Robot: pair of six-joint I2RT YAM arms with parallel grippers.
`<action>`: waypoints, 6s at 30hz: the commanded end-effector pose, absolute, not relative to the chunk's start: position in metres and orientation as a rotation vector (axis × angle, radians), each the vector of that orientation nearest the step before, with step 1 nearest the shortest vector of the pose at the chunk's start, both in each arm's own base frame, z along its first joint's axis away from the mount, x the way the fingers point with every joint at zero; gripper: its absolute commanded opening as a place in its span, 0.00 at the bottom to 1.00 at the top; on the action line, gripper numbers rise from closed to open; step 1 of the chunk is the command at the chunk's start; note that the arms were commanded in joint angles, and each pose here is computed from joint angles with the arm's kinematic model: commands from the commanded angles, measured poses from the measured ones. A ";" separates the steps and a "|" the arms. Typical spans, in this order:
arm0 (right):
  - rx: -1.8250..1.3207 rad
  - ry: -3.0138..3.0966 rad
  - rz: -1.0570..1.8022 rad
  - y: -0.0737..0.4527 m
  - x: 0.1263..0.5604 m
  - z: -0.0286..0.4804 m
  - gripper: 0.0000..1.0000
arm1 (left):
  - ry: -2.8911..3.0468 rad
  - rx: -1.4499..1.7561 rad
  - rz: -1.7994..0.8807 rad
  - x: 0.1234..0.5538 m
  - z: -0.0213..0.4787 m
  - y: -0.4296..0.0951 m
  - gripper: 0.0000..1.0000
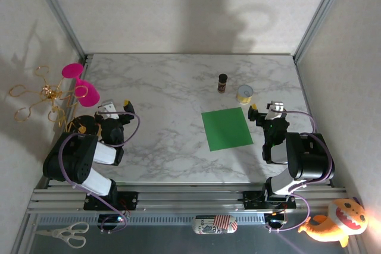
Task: Fold a paper plane with a square sheet of paper (pick it up from the middle)
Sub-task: Move the square sheet of paper to the center of the table, then first fold the square sheet of paper in half at the center of the table.
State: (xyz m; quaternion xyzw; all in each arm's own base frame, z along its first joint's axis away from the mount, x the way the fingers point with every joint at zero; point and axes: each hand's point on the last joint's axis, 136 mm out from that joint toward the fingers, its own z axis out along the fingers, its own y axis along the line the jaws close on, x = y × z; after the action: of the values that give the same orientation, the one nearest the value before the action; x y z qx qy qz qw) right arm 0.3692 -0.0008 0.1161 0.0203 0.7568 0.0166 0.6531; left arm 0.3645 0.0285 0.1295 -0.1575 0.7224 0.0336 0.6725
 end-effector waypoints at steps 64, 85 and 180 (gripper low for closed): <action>0.590 2.696 0.713 0.331 0.342 0.036 0.93 | 2.051 -0.577 -0.334 0.408 0.164 -0.083 0.99; 0.228 2.655 0.519 0.283 0.379 0.064 0.92 | 2.257 -0.571 -0.543 0.405 0.136 -0.137 0.99; 0.312 2.418 0.443 0.168 0.402 0.096 0.99 | 2.865 0.029 0.092 0.370 -0.004 -0.247 0.83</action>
State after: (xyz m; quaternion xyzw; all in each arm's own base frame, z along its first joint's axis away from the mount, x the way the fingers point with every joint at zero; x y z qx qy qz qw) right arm 0.4016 0.1702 0.0967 0.1172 0.9232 0.1663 0.3262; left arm 0.3829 -0.2583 0.0179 -0.0049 0.9869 -0.0006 0.1615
